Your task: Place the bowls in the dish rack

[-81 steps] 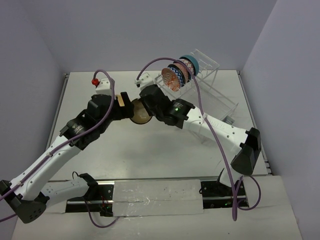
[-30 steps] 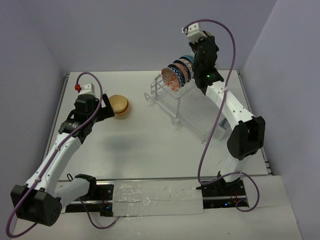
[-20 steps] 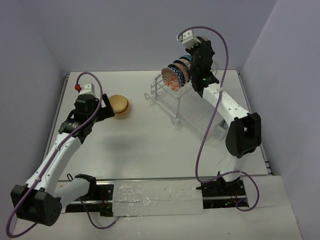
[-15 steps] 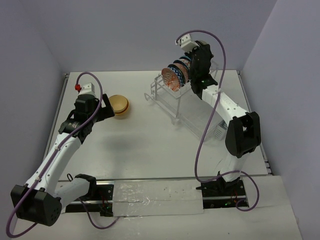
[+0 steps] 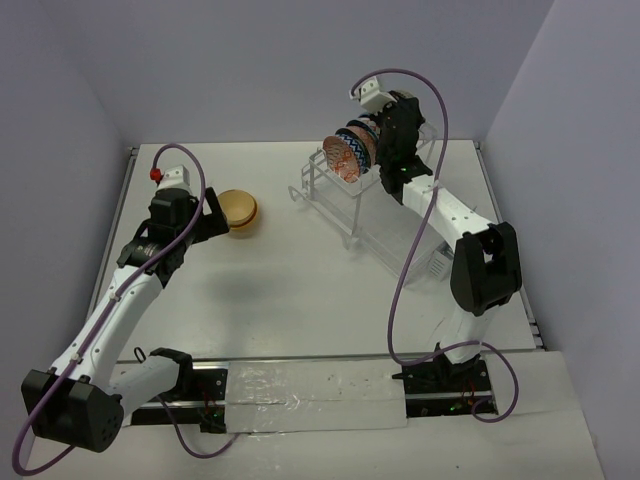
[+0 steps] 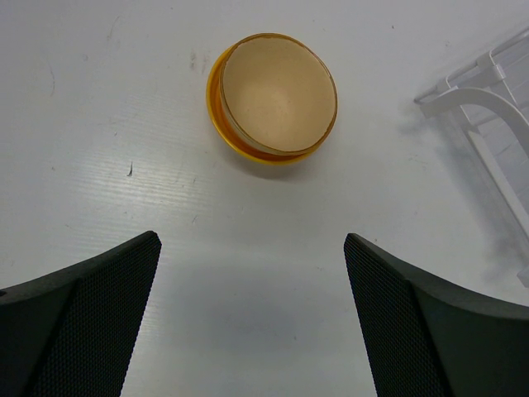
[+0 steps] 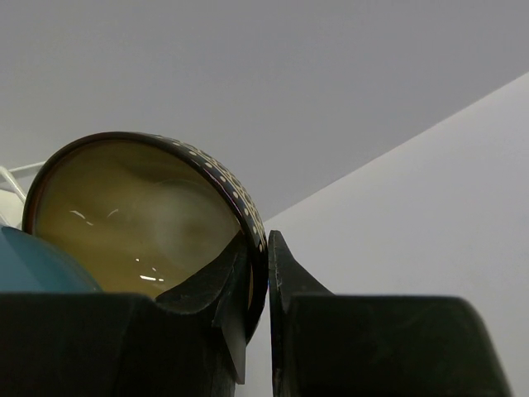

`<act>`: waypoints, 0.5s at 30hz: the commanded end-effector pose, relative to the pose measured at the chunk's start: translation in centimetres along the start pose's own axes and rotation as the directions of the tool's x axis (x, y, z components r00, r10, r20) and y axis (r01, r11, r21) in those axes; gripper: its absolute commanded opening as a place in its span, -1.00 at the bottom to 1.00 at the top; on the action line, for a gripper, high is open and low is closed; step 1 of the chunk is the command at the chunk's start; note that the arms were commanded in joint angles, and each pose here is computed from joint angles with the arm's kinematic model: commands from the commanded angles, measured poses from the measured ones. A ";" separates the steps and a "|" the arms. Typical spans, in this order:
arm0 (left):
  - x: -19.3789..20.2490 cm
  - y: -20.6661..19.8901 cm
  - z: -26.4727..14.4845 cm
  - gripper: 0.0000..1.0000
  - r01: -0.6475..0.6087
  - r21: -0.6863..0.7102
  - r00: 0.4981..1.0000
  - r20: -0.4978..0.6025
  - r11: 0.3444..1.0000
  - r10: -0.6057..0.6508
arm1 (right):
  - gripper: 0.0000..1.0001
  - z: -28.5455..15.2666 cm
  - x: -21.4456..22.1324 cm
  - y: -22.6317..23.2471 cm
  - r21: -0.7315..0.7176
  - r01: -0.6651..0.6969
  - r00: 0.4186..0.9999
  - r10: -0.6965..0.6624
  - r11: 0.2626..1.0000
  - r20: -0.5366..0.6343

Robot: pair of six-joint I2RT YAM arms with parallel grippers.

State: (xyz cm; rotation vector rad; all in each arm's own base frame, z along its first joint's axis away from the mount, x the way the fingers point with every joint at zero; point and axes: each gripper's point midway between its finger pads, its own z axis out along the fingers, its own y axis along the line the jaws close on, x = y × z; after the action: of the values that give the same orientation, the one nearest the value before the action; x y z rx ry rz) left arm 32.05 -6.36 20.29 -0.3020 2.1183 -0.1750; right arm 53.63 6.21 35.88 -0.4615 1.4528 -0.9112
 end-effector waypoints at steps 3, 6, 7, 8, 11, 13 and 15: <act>-1.2 -0.4 0.0 0.96 -0.005 0.020 0.999 0.041 1.000 0.004 | -1.00 -0.8 -2.3 -3.5 0.089 -0.106 0.993 0.100 0.990 0.068; -1.2 -0.4 -0.1 0.96 -0.004 0.021 0.999 0.042 1.000 0.003 | -0.99 -0.9 -2.3 -3.3 0.077 -0.119 0.991 0.114 0.990 0.066; -1.3 -0.4 -0.1 0.96 -0.004 0.021 0.999 0.044 1.000 0.003 | -0.96 -1.0 -2.3 -3.3 0.076 -0.122 0.991 0.117 0.990 0.065; -1.3 -0.4 -0.2 0.96 -0.005 0.023 0.999 0.045 1.000 0.003 | -0.94 -1.0 -2.3 -3.3 0.071 -0.130 0.990 0.125 0.989 0.066; -1.4 -0.4 -0.2 0.96 -0.003 0.023 0.999 0.048 1.000 0.002 | -0.89 -1.2 -2.6 -3.0 0.046 -0.143 0.988 0.140 0.989 0.071; -1.4 -0.5 -0.2 0.96 -0.004 0.026 0.999 0.048 1.000 0.002 | -0.82 -1.4 -2.7 -3.0 0.037 -0.146 0.987 0.143 0.989 0.073; -1.4 -0.4 -0.3 0.96 -0.004 0.026 0.999 0.050 1.000 0.003 | -0.78 -1.4 -2.9 -2.9 0.023 -0.157 0.985 0.155 0.987 0.079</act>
State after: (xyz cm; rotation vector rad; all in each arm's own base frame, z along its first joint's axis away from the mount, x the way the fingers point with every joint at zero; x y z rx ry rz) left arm 32.05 -6.40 20.29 -0.2989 2.1189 -0.1770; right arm 53.52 6.59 35.55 -0.4374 1.4700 -0.8602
